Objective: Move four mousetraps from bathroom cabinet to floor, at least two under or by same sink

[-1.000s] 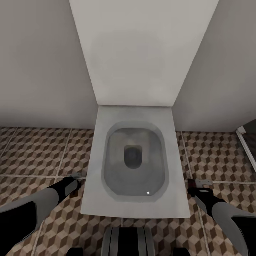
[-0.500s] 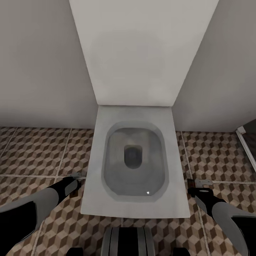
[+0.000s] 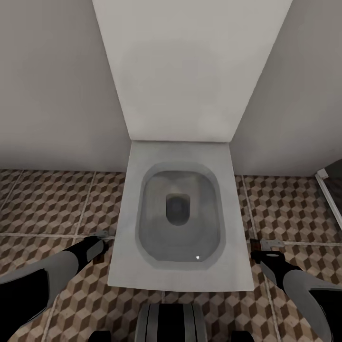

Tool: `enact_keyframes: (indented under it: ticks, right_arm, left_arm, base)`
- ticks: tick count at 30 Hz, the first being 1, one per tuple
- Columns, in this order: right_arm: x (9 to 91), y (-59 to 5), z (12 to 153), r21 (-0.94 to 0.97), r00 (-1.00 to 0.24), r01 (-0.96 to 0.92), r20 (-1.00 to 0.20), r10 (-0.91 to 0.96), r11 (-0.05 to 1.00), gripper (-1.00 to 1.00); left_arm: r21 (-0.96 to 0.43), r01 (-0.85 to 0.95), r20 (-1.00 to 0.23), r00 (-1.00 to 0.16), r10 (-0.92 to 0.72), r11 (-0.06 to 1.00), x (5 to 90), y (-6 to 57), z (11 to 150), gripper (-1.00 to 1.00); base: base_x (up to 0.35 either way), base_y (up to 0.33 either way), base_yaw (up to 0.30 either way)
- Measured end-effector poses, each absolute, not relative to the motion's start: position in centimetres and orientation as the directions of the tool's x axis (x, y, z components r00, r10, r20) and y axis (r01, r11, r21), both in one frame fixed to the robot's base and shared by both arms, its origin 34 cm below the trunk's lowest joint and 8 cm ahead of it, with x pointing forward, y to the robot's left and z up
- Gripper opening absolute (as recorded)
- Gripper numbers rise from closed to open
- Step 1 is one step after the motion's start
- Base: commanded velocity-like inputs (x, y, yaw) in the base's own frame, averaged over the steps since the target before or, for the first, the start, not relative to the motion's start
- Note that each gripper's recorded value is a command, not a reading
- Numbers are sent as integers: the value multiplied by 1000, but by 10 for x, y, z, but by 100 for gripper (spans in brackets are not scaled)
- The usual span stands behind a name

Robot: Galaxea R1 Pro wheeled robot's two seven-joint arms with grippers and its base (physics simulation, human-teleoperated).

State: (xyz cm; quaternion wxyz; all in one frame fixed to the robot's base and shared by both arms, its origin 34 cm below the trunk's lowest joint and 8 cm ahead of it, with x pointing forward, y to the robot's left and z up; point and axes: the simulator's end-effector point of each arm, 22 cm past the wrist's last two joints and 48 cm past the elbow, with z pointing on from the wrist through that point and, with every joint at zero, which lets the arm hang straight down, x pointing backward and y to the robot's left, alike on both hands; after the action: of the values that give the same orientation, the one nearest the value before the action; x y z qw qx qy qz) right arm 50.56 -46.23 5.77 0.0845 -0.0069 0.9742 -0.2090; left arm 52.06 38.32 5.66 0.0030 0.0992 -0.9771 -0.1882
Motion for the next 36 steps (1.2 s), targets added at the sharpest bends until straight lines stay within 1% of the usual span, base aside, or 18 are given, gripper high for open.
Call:
enact_keyframes:
  ticks: [19,23,29,36]
  right_arm:
    - [506,-462,58,-407,-986,21,-161,-50,913,100]
    - [506,-461,57,-406,-986,19,-161,-51,914,100]
    - [506,-459,57,-404,-985,18,-164,-53,915,100]
    - [507,-454,55,-390,-984,13,-167,-57,921,100]
  left_arm:
    - [377,-171,-33,-985,-172,910,522,385,57,-100]
    - [391,-146,-64,-989,-132,909,530,391,59,-100]
    - [399,-128,-77,-991,-106,908,533,394,59,-100]
    - [363,-115,-63,-993,-99,924,521,392,53,-100]
  base:
    - [0,0,0]
    - [0,0,0]
    - [0,0,0]
    - [0,0,0]
